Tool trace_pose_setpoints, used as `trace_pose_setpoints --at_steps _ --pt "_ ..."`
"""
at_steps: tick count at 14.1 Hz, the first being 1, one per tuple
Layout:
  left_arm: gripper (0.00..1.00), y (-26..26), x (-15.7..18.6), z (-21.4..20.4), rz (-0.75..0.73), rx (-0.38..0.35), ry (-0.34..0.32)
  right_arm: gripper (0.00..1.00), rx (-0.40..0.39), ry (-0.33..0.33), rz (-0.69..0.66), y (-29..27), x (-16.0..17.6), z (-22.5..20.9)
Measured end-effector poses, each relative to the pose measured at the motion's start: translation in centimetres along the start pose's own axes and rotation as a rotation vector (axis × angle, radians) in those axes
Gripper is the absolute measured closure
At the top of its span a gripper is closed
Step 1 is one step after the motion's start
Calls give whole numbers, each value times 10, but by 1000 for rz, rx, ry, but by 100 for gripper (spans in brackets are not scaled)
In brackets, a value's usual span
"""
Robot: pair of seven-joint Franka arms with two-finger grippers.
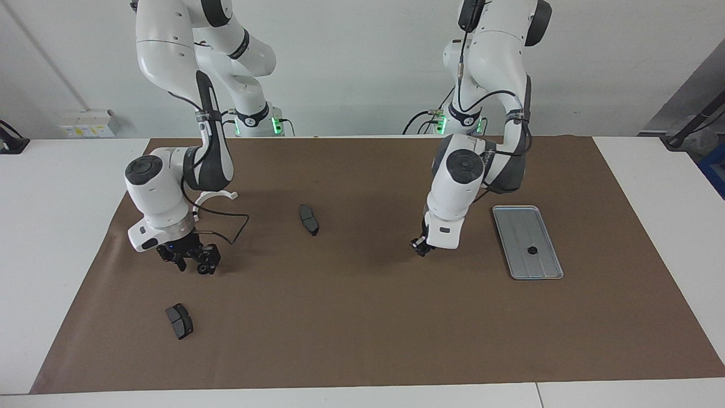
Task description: Place bearing gear from tray to pile
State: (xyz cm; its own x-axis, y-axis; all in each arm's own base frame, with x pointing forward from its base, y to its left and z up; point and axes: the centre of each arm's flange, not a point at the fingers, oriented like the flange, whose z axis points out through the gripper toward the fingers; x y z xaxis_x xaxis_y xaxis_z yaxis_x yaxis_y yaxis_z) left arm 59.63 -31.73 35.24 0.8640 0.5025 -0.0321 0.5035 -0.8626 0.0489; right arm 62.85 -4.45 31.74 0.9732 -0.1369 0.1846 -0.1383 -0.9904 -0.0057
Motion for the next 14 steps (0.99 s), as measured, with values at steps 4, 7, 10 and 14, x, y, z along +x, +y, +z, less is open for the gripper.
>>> trace_pose_setpoints --at_steps 4,7,10,14 --pt "64 34 -52 4 5 -36 12 0 -3 5 -17 -11 2 -52" --pt "64 45 -73 7 34 -42 12 0 1 7 -42 -31 -2 -84" --pt "51 48 -76 6 40 -50 17 0 1 0 -49 -49 -7 -108" --pt "36 44 -67 5 28 -52 24 0 5 -3 -32 -65 -11 -124"
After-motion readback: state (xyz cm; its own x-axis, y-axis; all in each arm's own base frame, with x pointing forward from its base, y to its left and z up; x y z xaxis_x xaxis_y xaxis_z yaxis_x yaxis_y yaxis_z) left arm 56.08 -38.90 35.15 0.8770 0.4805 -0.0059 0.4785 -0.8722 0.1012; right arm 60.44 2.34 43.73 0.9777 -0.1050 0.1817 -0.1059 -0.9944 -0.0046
